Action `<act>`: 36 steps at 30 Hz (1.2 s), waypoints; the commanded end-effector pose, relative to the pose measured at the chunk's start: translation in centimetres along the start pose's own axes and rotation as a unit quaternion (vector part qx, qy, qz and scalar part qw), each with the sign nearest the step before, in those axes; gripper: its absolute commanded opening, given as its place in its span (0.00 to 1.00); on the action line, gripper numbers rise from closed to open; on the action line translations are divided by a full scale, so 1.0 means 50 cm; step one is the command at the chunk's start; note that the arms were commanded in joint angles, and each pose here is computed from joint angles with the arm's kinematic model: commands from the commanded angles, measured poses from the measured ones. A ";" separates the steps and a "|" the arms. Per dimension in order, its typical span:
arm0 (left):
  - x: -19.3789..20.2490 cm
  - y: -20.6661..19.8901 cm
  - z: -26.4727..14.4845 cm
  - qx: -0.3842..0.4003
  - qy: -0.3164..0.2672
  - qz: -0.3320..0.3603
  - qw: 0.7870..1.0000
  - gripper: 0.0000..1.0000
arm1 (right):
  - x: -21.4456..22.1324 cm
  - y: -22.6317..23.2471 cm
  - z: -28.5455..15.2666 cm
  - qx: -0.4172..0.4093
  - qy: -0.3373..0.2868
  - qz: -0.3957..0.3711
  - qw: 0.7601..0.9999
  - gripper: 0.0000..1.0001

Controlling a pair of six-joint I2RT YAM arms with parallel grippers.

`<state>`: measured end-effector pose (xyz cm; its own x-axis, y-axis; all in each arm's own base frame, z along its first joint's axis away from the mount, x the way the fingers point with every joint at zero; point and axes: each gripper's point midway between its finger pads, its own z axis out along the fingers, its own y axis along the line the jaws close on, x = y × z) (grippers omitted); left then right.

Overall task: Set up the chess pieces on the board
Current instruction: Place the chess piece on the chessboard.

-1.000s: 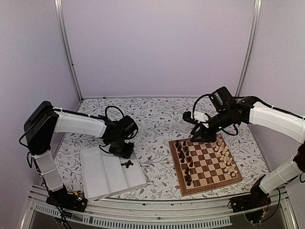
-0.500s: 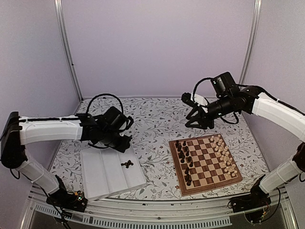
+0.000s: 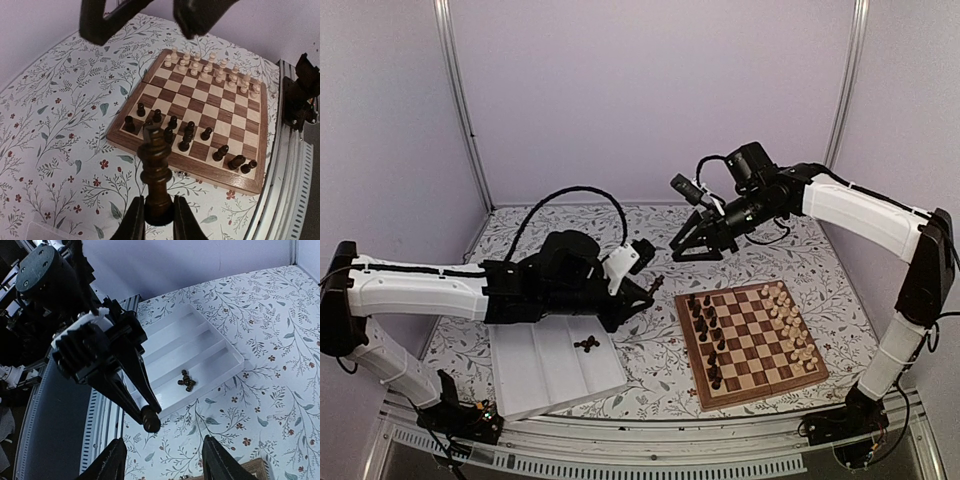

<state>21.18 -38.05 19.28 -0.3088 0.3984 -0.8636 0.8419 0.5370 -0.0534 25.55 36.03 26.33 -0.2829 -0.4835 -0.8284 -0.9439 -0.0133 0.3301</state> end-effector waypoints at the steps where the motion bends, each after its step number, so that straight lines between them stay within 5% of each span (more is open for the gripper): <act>1: -0.070 -0.044 0.020 0.022 -0.049 0.026 0.998 0.09 | -0.016 0.056 0.021 -0.091 -0.010 0.040 0.995 0.55; 18: -0.117 -0.056 0.009 0.003 -0.095 0.027 0.995 0.09 | 0.031 0.065 0.057 -0.084 0.018 0.042 0.995 0.47; 24: -0.117 -0.048 0.008 -0.010 -0.095 0.021 0.995 0.09 | 0.026 0.066 0.054 -0.081 0.014 0.036 0.996 0.22; 29: -0.106 -0.048 0.013 -0.011 -0.085 0.029 0.996 0.26 | 0.021 0.051 0.047 -0.043 0.018 0.014 0.999 0.06; 36: -0.073 0.014 -0.032 -0.095 -0.041 0.074 0.992 0.58 | 0.069 0.010 0.005 0.084 0.069 -0.041 0.993 0.04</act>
<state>21.59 -40.68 21.65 -0.1856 0.3721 -0.9094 0.8289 0.5563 0.0585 23.48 36.88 23.90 -0.2777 -0.5503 -0.7875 -0.9418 -0.0057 0.3361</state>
